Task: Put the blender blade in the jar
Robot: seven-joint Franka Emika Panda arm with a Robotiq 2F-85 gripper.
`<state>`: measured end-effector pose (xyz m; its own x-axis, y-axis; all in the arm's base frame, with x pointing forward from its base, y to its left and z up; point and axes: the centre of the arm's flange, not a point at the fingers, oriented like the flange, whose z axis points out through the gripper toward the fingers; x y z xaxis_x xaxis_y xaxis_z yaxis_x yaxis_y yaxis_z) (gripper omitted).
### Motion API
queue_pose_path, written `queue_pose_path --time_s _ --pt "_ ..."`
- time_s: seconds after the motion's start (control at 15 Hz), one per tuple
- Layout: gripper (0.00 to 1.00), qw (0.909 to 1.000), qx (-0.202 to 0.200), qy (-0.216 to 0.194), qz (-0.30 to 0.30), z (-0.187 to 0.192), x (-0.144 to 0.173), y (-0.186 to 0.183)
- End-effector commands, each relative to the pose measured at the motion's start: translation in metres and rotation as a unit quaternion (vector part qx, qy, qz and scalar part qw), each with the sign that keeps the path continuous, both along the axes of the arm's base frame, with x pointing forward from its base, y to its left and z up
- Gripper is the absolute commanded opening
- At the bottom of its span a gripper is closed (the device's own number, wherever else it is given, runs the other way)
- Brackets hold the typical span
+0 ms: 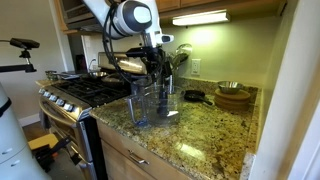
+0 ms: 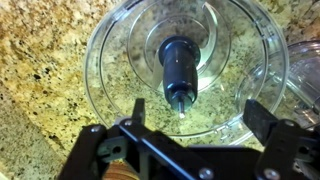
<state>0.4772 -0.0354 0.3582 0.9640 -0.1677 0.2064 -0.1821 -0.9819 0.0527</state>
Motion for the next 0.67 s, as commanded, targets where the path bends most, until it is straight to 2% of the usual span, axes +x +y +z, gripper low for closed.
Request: queue_pose_path --time_s 0.0,0.2,0.33,0.4,0.6 --pt "1.00 1.0000 0.001 -0.001 0.001 0.025 -0.015 0.009" --pt "1.00 0.9999 0.000 0.004 0.012 0.044 -0.024 0.019" --pt "1.00 0.9996 0.001 0.021 0.019 0.053 -0.030 0.026" --pt "1.00 0.9998 -0.004 0.011 0.014 0.034 -0.014 0.019" --pt "1.00 0.9997 -0.005 0.016 0.018 0.046 -0.020 0.026"
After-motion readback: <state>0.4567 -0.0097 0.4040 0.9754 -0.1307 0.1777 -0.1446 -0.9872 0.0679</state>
